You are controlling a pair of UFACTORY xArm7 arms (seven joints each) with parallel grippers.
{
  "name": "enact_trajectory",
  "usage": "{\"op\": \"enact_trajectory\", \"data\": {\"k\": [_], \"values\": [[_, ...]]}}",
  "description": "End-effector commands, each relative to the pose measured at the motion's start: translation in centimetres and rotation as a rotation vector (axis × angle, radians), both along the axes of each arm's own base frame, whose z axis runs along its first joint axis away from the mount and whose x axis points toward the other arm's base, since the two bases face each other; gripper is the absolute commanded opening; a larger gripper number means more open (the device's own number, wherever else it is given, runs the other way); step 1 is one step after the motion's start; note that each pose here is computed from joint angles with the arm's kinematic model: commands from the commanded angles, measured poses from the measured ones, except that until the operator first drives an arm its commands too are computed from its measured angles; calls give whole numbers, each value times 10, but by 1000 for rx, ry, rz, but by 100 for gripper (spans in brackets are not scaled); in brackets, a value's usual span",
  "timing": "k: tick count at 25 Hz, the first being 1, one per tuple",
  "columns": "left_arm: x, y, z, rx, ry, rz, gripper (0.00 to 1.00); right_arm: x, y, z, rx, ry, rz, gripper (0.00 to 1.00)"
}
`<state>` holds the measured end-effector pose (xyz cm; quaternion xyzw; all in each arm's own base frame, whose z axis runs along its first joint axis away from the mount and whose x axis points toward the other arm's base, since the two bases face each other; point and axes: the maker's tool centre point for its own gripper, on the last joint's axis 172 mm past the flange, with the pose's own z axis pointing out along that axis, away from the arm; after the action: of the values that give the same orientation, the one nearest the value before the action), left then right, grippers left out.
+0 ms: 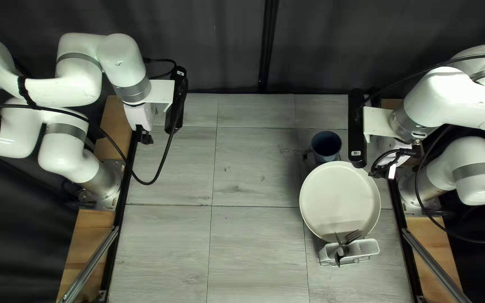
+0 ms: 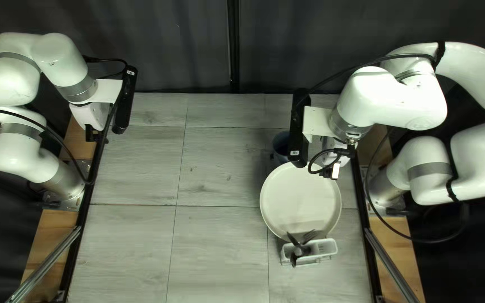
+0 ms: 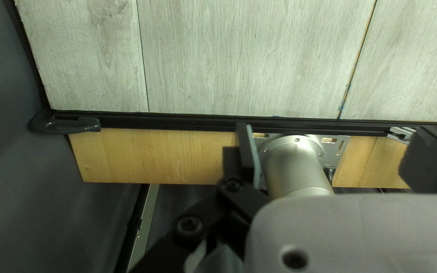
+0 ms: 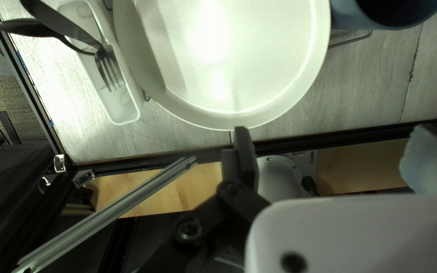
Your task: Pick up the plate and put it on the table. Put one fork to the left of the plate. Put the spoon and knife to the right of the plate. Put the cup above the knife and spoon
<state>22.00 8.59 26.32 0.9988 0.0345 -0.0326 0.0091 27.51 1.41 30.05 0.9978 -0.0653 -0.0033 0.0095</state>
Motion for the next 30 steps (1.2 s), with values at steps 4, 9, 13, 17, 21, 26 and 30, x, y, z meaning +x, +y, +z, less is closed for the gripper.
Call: {"op": "enact_trajectory", "data": {"k": [4, 9, 13, 17, 21, 26, 30], "values": [[0, 0, 0, 0, 0, 0, 100, 8, -20, 2, -39, 20, 24, 100], [0, 0, 0, 0, 0, 0, 100, 10, -57, 5, -76, 51, -117, 100], [0, 0, 0, 0, 0, 0, 100, 25, -82, -8, -86, 47, -373, 100], [0, 0, 0, 0, 0, 0, 100, 34, -97, -20, -88, 47, -599, 100], [0, 0, 0, 0, 0, 0, 100, 40, -105, -37, -88, 62, -775, 100], [0, 0, 0, 0, 0, 0, 100, 37, -112, -59, -116, 86, -926, 100], [0, 0, 0, 0, 0, 0, 100, 36, -114, -84, -155, 122, -1005, 100]]}}
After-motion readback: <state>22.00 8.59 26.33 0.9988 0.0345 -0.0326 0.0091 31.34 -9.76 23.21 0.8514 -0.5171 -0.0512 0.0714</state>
